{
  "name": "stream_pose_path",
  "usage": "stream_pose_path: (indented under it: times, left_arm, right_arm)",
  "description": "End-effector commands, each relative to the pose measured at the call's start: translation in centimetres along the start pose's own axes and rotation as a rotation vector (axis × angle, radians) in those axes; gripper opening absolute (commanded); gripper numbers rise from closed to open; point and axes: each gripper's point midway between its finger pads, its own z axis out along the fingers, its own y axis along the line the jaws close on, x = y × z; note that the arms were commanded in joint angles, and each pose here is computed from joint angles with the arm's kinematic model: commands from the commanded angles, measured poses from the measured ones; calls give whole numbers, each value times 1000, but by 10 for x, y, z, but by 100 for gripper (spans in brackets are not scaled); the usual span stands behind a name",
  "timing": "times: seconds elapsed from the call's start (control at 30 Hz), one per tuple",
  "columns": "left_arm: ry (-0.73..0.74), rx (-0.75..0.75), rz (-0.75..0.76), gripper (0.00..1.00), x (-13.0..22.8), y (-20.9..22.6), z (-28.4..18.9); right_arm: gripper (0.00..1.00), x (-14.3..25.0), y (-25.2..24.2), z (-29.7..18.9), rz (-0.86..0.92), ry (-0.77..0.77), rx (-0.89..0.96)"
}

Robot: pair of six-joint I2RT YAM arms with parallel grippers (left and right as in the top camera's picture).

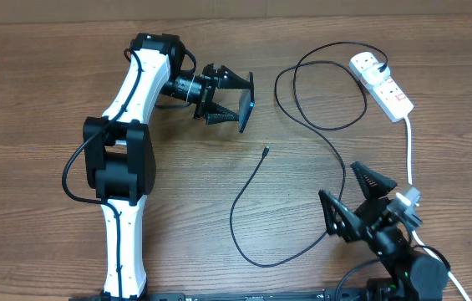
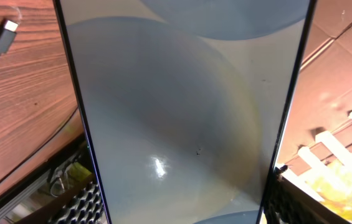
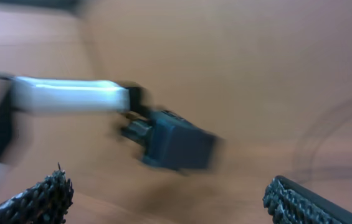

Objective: Plug charger to phone and switch on socket
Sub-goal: 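Move the right gripper toward the phone held by the left gripper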

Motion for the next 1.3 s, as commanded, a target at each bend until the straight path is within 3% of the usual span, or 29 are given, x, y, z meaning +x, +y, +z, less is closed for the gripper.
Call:
stream_pose_path:
  times: [0.0,0.2,0.37,0.57,0.67,0.87,1.07,1.27]
  left_arm:
    - [21,91,35,68,5,-20,-7]
    - [29,109,25,67,6,-23,-7]
    - [45,141,4,67,9,-29,-8]
    - [55,163,3,66,11,-33,-8]
    - [61,178,1,66,12,-35,-9]
    - [65,178,-21,67,14,-35,-9]
    - [66,177,-28,66,14,-34,-8]
    - [78,167,-71,67,19,-32,-5]
  right_arm:
    - [100,-22,41,-1,132,22,-159]
    - [100,-59,38,17,36,245,36]
    - [100,-75,14,39,129,527,237]
    - [100,-74,49,84,478,718,-30]
    - [99,-51,32,100,524,790,50]
    - [99,-10,-4,122,326,833,477]
    - [99,5,-10,141,183,716,772]
    - [99,49,-4,163,121,752,791]
